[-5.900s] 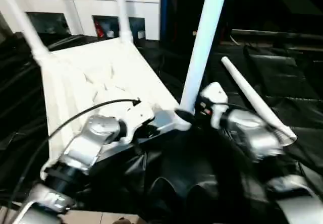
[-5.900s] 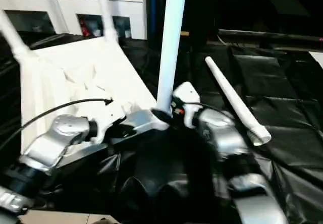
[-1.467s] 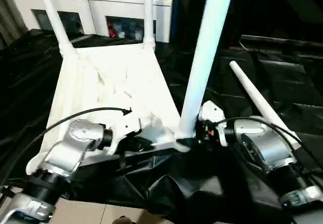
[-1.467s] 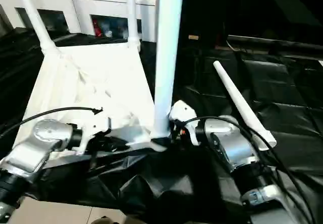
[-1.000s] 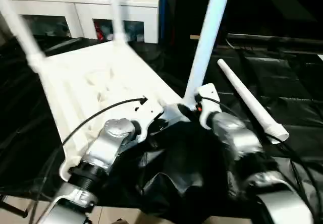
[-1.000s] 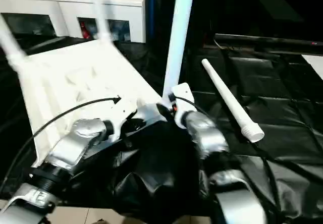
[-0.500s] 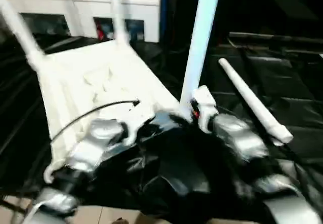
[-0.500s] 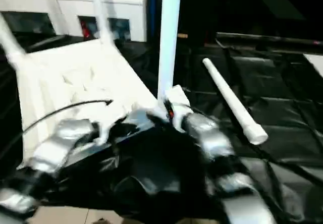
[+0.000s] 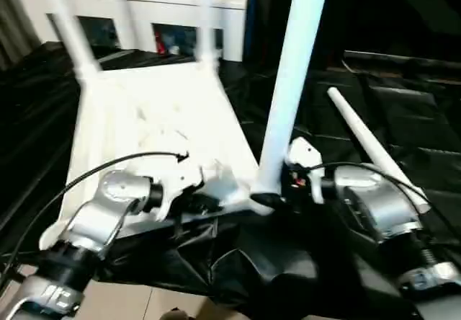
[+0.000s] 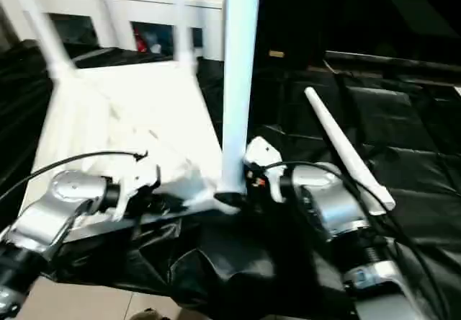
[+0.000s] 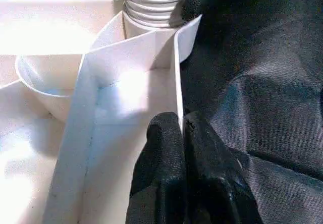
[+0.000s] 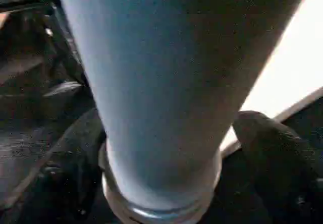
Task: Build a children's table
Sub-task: Rotate leg to tighten
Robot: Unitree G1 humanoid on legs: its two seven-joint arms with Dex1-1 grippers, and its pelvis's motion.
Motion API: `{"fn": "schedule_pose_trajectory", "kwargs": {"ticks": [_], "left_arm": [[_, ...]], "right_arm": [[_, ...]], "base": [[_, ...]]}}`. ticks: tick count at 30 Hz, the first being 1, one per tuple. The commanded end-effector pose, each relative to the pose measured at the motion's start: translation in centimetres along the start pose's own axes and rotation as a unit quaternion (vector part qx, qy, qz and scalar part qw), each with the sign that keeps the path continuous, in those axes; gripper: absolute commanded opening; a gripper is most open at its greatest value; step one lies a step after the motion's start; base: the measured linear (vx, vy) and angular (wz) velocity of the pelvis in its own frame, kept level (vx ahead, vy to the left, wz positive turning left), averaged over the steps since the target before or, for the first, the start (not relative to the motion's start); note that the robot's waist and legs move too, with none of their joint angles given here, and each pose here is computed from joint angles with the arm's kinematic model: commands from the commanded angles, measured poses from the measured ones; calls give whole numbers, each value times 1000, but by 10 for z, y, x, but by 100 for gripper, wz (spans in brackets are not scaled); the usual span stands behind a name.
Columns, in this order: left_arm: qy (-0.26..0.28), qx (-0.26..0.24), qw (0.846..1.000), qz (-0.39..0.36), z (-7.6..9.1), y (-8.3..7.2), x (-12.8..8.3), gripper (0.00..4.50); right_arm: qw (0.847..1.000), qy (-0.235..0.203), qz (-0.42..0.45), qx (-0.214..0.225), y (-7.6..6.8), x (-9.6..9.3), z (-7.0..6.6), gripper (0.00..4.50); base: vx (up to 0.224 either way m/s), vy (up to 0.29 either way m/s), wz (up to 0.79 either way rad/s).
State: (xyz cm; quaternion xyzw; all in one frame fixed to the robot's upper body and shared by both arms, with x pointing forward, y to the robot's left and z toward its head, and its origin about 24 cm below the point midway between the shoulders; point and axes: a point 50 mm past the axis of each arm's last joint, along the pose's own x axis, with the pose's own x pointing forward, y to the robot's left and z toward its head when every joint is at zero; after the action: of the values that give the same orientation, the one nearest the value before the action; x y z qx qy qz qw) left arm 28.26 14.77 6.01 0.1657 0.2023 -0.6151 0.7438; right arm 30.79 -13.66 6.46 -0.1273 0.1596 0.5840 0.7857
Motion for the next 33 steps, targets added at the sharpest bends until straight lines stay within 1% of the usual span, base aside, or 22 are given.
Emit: {"fn": "schedule_pose_trajectory", "kwargs": {"ticks": [1,2,4,7,10,11,12,14,16,18,19,20,21,22,23,24,26,28,30,31,32,33], "left_arm": [[-33,42,997,-51,19,-9,9,0],[-32,42,997,-52,18,-9,9,0],[-31,42,997,-51,17,-9,9,0],[-30,41,997,-50,17,-9,9,0],[-30,41,998,-49,16,-9,9,0],[-29,41,998,-49,16,-9,9,0],[-29,41,998,-49,16,-9,9,0],[-29,36,999,-4,16,-2,12,0],[-30,23,998,44,17,6,17,0],[-32,13,996,83,20,13,23,0],[-32,12,995,89,20,14,24,0],[-33,-3,991,132,24,21,32,0],[-33,-11,987,156,27,25,36,0],[-33,-11,987,156,27,25,36,0],[-39,-36,978,201,35,30,51,0],[-39,-36,978,201,35,30,51,0],[-46,-43,974,218,43,29,64,0],[-51,-42,975,214,46,27,69,0],[-57,-30,978,197,50,23,76,0],[-56,-29,978,197,49,22,76,0],[-57,-24,979,193,49,22,75,0],[-57,-20,980,189,48,21,74,0]], "right_arm": [[1000,3,10,-8,2,0,3,379],[1000,3,12,-7,2,0,3,354],[1000,4,17,-7,3,0,3,349],[1000,7,24,-7,4,1,3,312],[1000,7,26,-6,5,1,3,303],[1000,7,27,-6,5,1,3,283],[1000,7,27,-6,5,1,3,283],[1000,-11,8,11,4,7,3,274],[998,-30,-47,33,-2,16,3,274],[992,-38,-107,55,-10,25,1,272],[991,-38,-114,58,-11,26,1,272],[981,-41,-167,90,-16,37,-1,272],[976,-43,-186,106,-16,43,-1,272],[976,-43,-186,106,-16,43,-1,272],[962,-40,-233,140,-16,61,-1,272],[962,-40,-233,140,-16,61,-1,272],[949,-37,-266,163,-14,76,1,272],[948,-42,-268,167,-12,84,5,272],[950,-54,-260,164,-7,95,12,272],[951,-56,-257,164,-7,97,13,272],[952,-62,-250,167,-6,98,14,328],[952,-66,-246,170,-6,98,15,342]], "base": [[0,0,0],[0,0,0],[0,0,0],[0,0,0],[0,0,0],[0,0,0],[0,0,0],[0,0,0],[0,0,0],[0,0,0],[0,0,0],[0,0,0],[0,0,0],[0,0,0],[0,0,0],[0,0,0],[0,0,0],[0,0,0],[0,0,0],[0,0,0],[0,0,0],[0,0,0]]}}
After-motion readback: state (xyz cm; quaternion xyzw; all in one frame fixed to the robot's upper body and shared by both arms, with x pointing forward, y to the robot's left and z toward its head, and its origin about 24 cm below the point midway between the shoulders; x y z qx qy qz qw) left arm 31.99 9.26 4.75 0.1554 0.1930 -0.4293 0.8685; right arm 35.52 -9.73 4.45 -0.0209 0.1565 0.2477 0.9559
